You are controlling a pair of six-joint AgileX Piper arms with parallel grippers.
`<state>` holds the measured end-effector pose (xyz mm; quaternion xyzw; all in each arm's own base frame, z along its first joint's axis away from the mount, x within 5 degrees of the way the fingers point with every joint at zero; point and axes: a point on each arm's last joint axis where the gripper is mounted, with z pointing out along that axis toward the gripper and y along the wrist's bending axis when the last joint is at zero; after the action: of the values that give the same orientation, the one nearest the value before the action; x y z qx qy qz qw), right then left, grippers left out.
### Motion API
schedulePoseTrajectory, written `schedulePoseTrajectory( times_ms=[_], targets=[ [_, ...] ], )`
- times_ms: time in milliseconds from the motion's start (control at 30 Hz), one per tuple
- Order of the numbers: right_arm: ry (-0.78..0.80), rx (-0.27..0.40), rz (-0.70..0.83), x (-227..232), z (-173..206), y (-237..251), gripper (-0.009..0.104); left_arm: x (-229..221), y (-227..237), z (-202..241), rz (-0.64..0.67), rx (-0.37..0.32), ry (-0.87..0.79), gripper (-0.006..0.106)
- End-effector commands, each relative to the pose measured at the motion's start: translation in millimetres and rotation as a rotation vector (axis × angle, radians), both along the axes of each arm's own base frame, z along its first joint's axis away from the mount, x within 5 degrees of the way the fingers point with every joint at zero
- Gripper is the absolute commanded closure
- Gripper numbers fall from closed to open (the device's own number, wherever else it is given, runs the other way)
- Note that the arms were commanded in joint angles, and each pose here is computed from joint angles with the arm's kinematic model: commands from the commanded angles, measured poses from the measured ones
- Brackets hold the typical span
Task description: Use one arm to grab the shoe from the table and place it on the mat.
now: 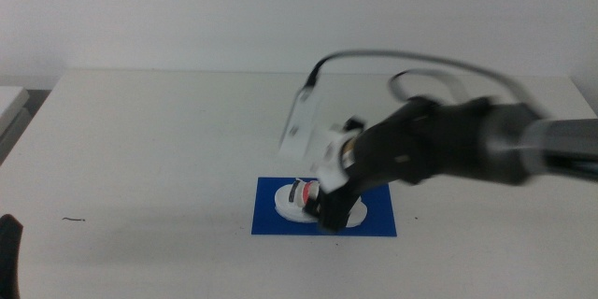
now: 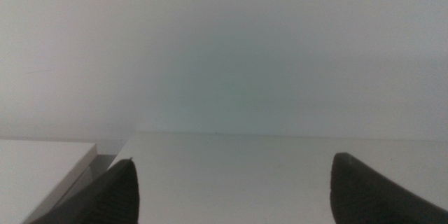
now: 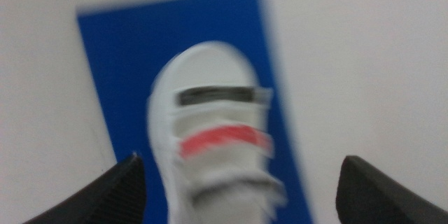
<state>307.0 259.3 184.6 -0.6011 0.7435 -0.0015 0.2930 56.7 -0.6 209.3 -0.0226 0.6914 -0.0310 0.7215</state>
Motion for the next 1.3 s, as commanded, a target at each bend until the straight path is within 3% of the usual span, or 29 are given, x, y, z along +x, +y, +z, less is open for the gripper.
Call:
schedulePoseTrajectory(
  times_ms=[0, 233, 333, 533, 800, 933, 1267],
  targets=[
    [-0.061, 0.127, -0.106, -11.0, 41.6, -23.9, 0.005, -0.4, 0.0, 1.6, 0.0, -0.001, -0.018, 0.007],
    [-0.183, 0.556, -0.575, -97.3, 106.1, -159.4, 0.005, -0.4, 0.0, 1.6, 0.0, -0.001, -0.018, 0.007],
    [-0.288, 0.657, -0.714, -144.9, 97.5, -207.4, 0.006, -0.4, 0.0, 1.6, 0.0, -0.001, -0.018, 0.007],
    [-0.511, 0.758, -0.848, -215.5, 69.6, -248.4, 0.007, -0.4, 0.0, 1.6, 0.0, -0.001, -0.018, 0.007],
    [-0.666, 0.869, -0.815, -252.7, 34.1, -254.0, 0.007, -0.4, 0.0, 1.6, 0.0, -0.001, -0.018, 0.007],
    [-0.625, 0.842, -0.832, -251.1, 13.6, -253.8, 0.007, -0.4, 0.0, 1.6, 0.0, -0.001, -0.018, 0.007],
    [-0.586, 0.818, -0.848, -251.5, 9.5, -253.9, 0.007, -0.4, 0.0, 1.6, 0.0, -0.001, -0.018, 0.007]
  ],
)
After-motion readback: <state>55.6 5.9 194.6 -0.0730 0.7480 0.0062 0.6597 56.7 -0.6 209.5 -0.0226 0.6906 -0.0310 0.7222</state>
